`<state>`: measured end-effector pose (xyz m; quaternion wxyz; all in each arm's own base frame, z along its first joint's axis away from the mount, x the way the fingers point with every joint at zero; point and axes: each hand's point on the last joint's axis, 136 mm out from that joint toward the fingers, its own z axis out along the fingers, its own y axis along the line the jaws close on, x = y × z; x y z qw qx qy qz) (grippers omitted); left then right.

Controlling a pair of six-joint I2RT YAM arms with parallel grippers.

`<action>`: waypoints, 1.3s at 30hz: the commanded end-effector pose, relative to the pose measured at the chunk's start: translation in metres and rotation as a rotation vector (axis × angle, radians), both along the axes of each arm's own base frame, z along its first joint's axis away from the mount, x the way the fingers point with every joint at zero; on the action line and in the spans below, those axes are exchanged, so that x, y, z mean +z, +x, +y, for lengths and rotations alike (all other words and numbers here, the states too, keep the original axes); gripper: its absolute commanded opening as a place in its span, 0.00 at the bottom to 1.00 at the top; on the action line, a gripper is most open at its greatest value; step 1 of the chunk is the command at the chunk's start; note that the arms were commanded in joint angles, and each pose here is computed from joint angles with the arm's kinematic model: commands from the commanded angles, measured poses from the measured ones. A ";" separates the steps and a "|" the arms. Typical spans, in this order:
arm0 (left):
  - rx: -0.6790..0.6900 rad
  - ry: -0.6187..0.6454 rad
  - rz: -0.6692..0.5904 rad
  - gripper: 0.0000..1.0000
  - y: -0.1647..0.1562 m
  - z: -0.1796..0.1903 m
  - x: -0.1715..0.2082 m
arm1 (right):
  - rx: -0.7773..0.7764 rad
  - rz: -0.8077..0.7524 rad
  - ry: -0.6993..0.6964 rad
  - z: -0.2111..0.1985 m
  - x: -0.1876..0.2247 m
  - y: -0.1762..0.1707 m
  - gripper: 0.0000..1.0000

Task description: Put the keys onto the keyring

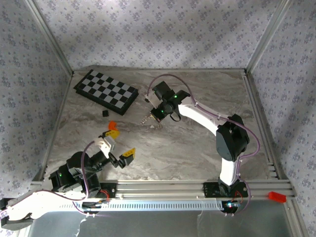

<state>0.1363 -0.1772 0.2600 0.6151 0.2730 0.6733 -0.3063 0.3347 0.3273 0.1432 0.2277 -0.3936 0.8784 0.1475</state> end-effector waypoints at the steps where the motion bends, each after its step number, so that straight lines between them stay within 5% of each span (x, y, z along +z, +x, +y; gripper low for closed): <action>1: 0.021 -0.023 -0.034 0.99 0.001 0.005 0.010 | 0.000 0.028 0.047 0.001 0.001 -0.015 0.00; 16: 0.021 -0.037 -0.030 0.99 0.000 0.008 0.011 | 0.027 0.172 0.034 -0.008 -0.064 -0.083 0.00; 39: 0.036 -0.044 -0.032 0.99 0.001 0.013 0.010 | -0.064 0.270 0.036 -0.028 -0.111 -0.127 0.00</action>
